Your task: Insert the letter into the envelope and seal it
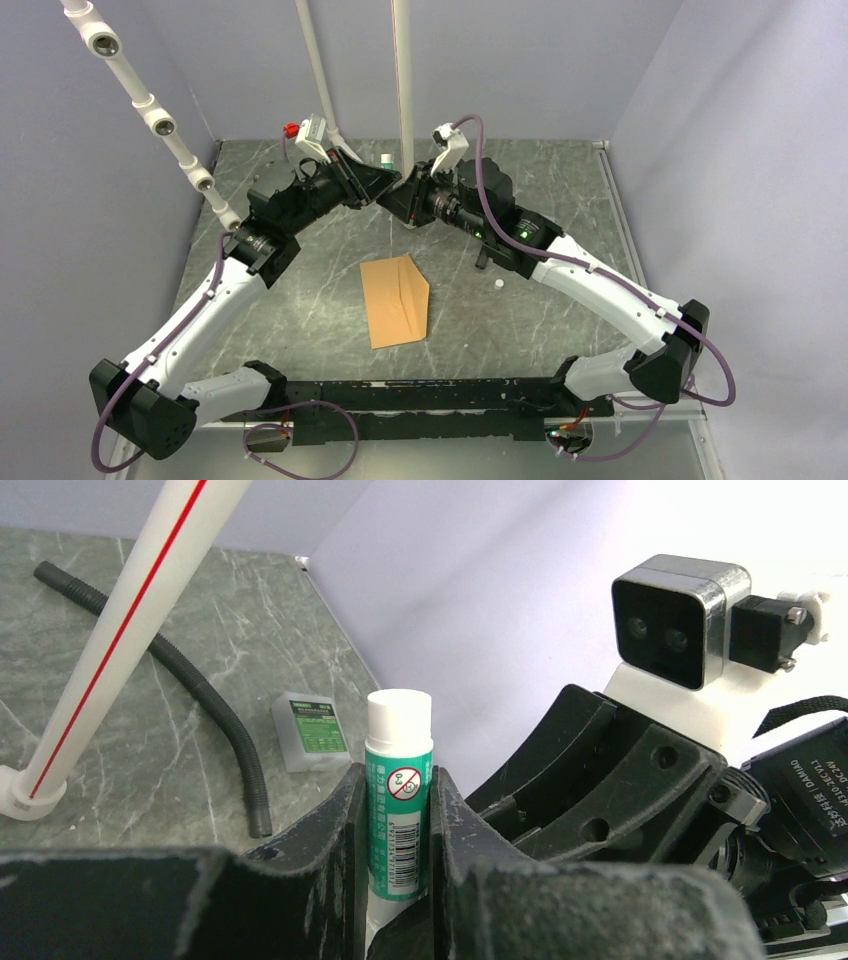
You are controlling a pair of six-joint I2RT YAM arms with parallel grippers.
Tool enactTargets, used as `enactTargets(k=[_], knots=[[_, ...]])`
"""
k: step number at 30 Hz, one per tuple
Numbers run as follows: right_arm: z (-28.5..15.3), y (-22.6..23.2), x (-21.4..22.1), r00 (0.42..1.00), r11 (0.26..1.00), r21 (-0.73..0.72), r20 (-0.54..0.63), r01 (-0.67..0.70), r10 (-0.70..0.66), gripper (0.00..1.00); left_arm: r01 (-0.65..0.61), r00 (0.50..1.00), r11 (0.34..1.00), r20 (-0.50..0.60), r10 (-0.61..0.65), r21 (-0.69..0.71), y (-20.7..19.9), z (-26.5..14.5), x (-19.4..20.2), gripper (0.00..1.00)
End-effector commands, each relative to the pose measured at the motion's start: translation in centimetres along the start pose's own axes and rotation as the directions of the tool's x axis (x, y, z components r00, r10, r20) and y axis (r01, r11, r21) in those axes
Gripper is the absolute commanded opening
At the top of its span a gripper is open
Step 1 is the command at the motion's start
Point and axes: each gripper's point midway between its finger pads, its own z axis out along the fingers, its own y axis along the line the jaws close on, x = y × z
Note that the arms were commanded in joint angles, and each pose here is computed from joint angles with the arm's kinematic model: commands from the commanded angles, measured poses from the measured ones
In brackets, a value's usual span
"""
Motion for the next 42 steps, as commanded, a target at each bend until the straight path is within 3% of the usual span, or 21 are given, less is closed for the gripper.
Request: enactTargets(k=[1,7,13,17,20,23,28,32,34,36,39,42], knots=[[-1.7,0.5,-4.2,0.983,0.995,-0.017,0.161,0.098,-0.094,0.0,-0.038,0.999,0.998,-0.002,0.039,0.049,-2.1,-1.7,-0.3,0.23],[-3.2,0.9,-2.9,0.976,0.979,-0.07,0.118,0.193,-0.184,0.0,-0.073,0.996,0.996,-0.05,0.076,0.055,-3.1,-2.3,-0.4,0.54],[-3.8,1.2,-1.1,0.976,0.967,-0.13,0.031,0.217,-0.215,0.0,-0.09,0.982,0.985,-0.153,0.112,0.146,-3.9,-2.0,1.0,0.69],[-3.9,1.4,0.1,0.976,0.964,-0.162,-0.019,0.21,-0.216,0.0,-0.085,0.969,0.975,-0.21,0.128,0.205,-4.6,-1.9,1.5,0.74],[-4.0,1.5,0.4,0.975,0.962,-0.173,-0.032,0.211,-0.219,0.0,-0.089,0.969,0.98,-0.211,0.126,0.178,-4.0,-2.0,1.4,0.71],[-4.3,1.3,0.4,0.972,0.96,-0.17,-0.037,0.223,-0.232,0.0,-0.082,0.969,0.98,-0.216,0.12,0.179,-3.6,-2.3,1.5,0.56],[-5.1,0.8,1.0,0.955,0.947,-0.179,-0.082,0.268,-0.286,0.0,-0.053,0.958,0.982,-0.268,0.101,0.182,-2.7,-2.5,2.8,0.45],[-5.3,0.4,1.2,0.948,0.943,-0.18,-0.102,0.281,-0.302,0.0,-0.039,0.953,0.976,-0.287,0.101,0.213,-2.9,-2.4,3.2,0.12],[-5.3,0.5,0.9,0.953,0.945,-0.182,-0.092,0.27,-0.29,0.0,-0.034,0.948,0.97,-0.299,0.107,0.24,-3.4,-2.3,3.3,0.05],[-5.3,0.9,0.7,0.957,0.945,-0.2,-0.079,0.26,-0.28,0.0,-0.024,0.944,0.965,-0.311,0.108,0.261,-3.6,-2.1,3.4,0.08],[-5.2,1.1,0.5,0.959,0.944,-0.212,-0.071,0.254,-0.274,0.0,-0.005,0.938,0.965,-0.333,0.095,0.263,-3.4,-1.8,3.7,0.29],[-5.1,1.0,0.5,0.959,0.944,-0.214,-0.071,0.253,-0.273,0.0,0.002,0.938,0.966,-0.336,0.088,0.259,-3.2,-1.6,3.9,0.4]])
